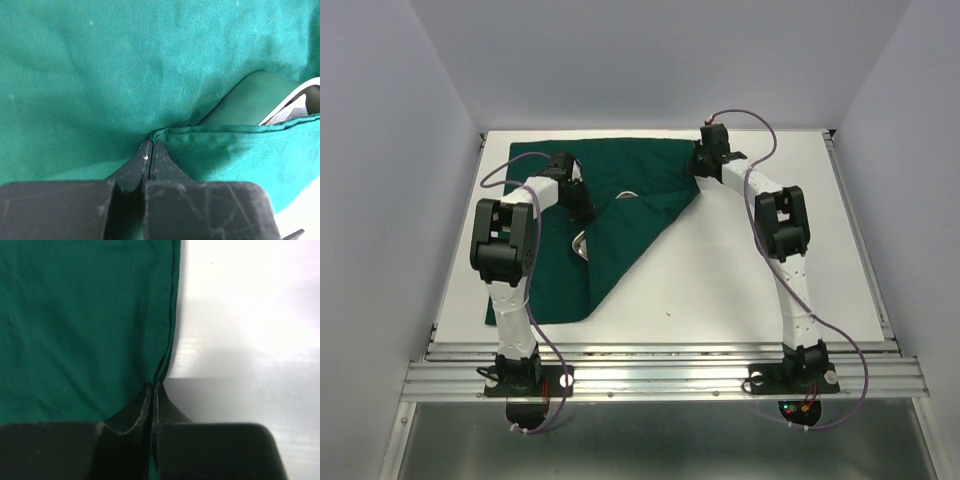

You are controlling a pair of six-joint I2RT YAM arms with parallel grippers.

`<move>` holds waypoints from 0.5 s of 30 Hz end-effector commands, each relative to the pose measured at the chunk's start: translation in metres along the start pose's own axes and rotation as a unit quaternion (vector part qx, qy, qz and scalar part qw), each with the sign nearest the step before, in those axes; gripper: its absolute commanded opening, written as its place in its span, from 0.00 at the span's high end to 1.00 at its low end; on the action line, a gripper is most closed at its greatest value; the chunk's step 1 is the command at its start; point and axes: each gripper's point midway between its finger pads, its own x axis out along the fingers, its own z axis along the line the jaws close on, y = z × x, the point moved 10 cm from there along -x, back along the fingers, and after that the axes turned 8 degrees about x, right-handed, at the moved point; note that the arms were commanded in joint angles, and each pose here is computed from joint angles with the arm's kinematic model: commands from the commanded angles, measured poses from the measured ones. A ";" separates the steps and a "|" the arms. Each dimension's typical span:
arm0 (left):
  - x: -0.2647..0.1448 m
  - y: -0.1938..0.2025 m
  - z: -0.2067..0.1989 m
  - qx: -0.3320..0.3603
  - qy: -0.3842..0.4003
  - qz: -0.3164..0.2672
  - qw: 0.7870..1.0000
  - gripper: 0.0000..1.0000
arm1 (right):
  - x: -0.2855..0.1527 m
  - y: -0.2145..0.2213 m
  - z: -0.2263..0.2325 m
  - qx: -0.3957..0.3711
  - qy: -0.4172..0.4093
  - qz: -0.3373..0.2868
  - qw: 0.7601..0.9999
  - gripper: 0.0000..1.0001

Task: Prepare the surgical pack
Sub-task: Pack the surgical kit at the center of the board.

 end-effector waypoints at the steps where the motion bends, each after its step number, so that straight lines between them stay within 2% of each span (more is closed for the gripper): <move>1: 0.008 0.035 -0.004 0.019 -0.020 0.041 0.999 1.00 | -0.038 -0.015 -0.005 0.008 0.042 -0.036 0.998 0.99; 7: 0.007 0.055 -0.016 0.031 -0.011 0.048 0.998 1.00 | -0.075 -0.025 -0.010 0.000 0.040 -0.064 0.997 0.99; 15: 0.003 0.051 -0.016 0.041 -0.022 0.040 0.998 1.00 | -0.127 -0.058 0.014 -0.005 -0.019 -0.113 0.993 0.99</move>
